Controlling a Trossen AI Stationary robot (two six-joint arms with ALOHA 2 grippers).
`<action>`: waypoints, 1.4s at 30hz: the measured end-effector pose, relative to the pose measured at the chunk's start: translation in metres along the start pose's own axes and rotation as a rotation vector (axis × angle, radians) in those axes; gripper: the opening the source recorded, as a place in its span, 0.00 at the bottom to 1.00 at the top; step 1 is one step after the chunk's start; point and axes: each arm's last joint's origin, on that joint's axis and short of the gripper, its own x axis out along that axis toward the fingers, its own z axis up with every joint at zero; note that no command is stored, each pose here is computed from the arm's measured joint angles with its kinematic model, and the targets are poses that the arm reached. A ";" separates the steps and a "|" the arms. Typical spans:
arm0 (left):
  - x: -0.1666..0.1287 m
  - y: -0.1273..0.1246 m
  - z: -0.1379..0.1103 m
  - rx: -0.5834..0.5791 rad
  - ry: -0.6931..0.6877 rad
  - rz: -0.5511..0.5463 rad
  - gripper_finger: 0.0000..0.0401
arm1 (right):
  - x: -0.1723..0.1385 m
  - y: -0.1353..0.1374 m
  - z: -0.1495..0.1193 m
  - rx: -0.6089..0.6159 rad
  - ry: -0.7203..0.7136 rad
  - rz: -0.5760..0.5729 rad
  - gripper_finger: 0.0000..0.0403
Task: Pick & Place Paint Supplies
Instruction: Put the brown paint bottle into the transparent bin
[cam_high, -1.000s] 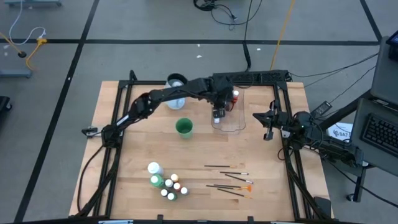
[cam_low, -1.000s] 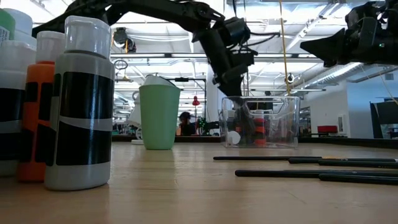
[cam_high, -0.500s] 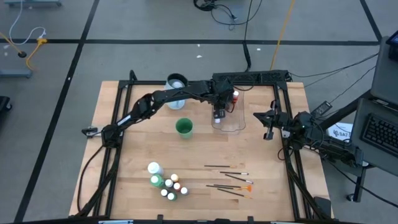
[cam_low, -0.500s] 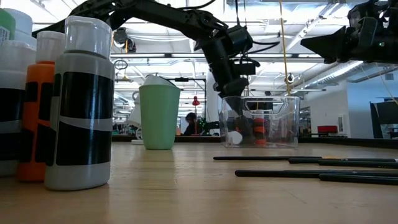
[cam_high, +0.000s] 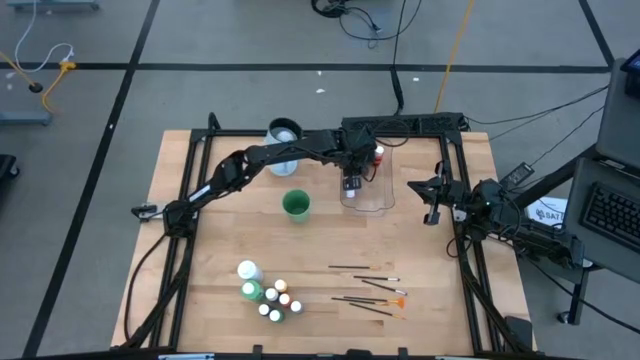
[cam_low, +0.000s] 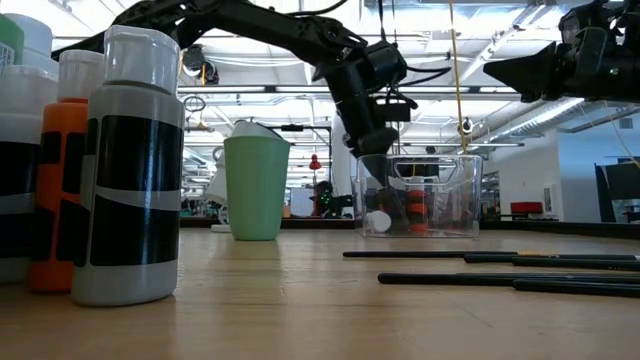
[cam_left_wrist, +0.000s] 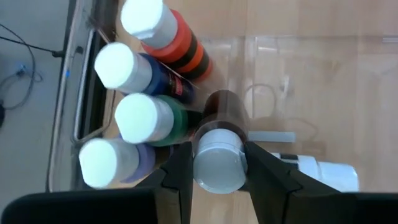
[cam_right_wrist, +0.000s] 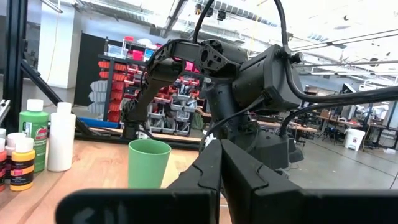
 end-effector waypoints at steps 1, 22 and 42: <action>0.000 0.000 0.001 0.014 -0.006 0.004 0.28 | 0.000 0.000 0.000 0.000 0.000 0.000 0.01; -0.002 -0.018 0.011 0.272 -0.014 0.103 0.29 | 0.000 0.000 -0.001 0.004 0.013 0.002 0.01; -0.017 -0.014 -0.005 0.318 0.216 0.219 0.29 | 0.000 0.000 -0.002 0.006 0.023 0.003 0.01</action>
